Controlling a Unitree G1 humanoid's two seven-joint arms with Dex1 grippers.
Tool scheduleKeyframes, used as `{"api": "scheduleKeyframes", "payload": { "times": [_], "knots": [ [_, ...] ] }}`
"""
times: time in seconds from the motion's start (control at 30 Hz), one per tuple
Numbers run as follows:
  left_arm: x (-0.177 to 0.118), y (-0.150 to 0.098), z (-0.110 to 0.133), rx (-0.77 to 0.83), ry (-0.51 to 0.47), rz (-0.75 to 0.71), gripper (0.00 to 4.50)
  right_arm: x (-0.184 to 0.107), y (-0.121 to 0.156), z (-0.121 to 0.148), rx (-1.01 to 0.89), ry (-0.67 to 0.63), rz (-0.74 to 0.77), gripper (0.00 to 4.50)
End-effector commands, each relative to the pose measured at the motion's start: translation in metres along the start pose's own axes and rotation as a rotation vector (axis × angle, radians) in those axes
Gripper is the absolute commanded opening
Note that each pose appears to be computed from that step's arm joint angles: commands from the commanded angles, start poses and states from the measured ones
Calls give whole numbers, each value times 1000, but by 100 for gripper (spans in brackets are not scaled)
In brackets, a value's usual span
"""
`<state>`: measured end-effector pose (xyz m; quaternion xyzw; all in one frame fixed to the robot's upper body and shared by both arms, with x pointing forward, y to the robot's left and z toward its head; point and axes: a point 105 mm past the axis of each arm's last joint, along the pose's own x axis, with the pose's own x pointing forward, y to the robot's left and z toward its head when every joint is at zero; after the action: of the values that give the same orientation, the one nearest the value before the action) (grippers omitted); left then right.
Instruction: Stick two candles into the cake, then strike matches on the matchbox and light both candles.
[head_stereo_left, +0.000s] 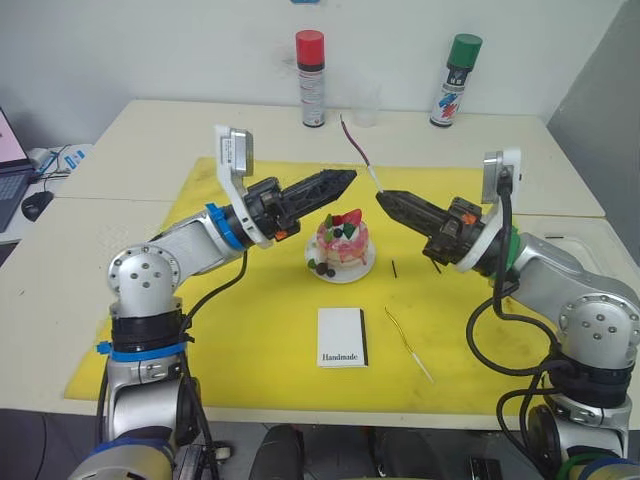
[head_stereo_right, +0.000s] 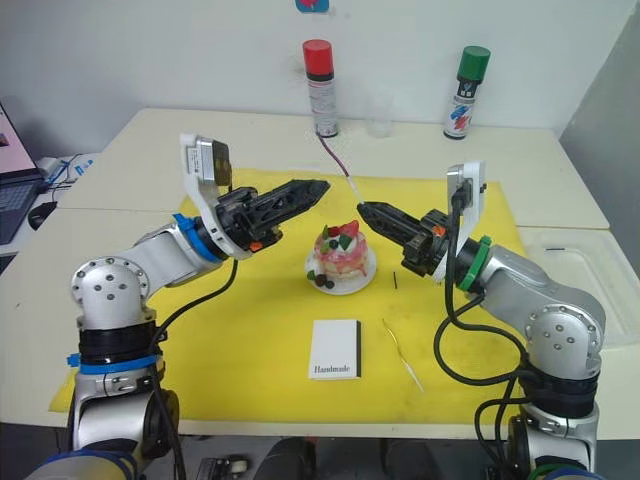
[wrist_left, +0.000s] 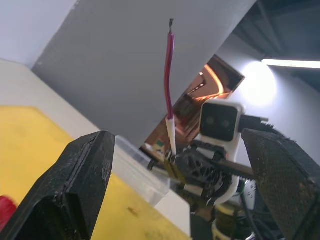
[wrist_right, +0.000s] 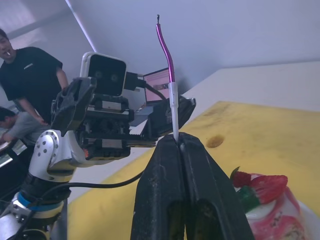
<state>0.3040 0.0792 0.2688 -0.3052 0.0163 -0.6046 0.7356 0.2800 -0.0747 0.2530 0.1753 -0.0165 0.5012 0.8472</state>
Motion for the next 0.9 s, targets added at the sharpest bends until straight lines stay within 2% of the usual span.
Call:
{"api": "scheduleKeyframes", "payload": {
  "times": [0.03, 0.33, 0.43, 0.83, 0.87, 0.9],
  "knots": [
    [7, -14, 1, 13, 14, -67, 450, 1, 13, 10, -16, -28, 45, 2],
    [11, -13, -1, -33, -19, -82, 450, 4, 20, 10, 15, -31, 71, 2],
    [11, -12, -1, -47, -25, -82, 389, 4, 21, 10, 17, -30, 73, 0],
    [12, -13, -9, -88, 8, -102, 25, 5, 24, 8, 17, -24, 84, 0],
    [12, -12, -8, -85, 5, -100, 1, 5, 25, 8, 17, -22, 85, 0],
    [12, -12, -8, -83, 2, -97, 1, 5, 24, 8, 18, -21, 87, 0]
  ]
}}
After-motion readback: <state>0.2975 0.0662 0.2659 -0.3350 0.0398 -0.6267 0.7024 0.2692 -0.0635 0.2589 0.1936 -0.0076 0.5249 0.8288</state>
